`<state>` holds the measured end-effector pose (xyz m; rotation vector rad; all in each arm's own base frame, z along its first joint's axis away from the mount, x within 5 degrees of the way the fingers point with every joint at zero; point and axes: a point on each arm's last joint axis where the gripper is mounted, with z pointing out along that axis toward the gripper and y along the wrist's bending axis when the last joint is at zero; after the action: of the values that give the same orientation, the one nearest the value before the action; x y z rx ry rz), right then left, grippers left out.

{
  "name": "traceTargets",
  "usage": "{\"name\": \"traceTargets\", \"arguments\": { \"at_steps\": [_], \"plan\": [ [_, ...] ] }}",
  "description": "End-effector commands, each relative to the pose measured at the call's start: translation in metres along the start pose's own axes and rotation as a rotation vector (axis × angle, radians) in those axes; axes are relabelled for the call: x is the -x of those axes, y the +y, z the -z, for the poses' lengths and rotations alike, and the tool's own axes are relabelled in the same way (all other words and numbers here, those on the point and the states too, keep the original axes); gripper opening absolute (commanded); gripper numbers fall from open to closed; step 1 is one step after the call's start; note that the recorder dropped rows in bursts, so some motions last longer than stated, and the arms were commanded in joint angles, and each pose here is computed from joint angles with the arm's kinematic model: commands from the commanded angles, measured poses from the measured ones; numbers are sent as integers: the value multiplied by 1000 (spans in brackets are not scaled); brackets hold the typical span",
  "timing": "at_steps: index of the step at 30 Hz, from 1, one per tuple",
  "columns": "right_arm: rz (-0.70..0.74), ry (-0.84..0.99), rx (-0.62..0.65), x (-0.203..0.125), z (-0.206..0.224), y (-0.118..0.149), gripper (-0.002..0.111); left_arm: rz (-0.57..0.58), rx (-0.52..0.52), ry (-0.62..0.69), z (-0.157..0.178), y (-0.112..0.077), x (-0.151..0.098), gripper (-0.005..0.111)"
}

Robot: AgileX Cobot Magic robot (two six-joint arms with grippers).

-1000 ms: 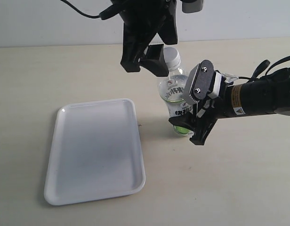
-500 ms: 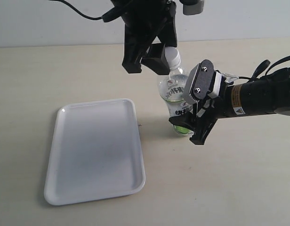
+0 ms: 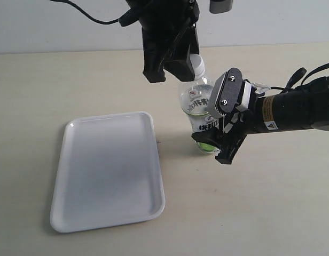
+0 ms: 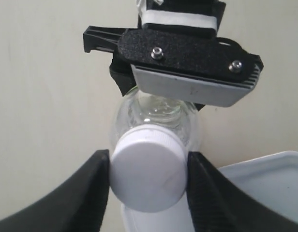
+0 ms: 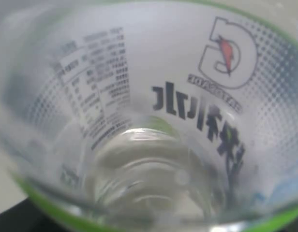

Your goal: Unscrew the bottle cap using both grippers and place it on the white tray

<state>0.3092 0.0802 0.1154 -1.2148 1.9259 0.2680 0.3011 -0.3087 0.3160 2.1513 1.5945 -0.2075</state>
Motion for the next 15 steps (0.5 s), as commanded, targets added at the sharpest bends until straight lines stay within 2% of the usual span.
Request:
{"name": "traceTargets", "arguments": {
  "at_steps": [1,13,15],
  "plan": [
    [15,57,-14,-5,0,-1,0,191,-2,-18,0,-2,3,0],
    [6,57,-14,-5,0,-1,0,699,-49,-34,-1,-4,6,0],
    [-10,57,-15,-5,0,-1,0,819,-62,-9,-1,-6,5,0]
  ]
}}
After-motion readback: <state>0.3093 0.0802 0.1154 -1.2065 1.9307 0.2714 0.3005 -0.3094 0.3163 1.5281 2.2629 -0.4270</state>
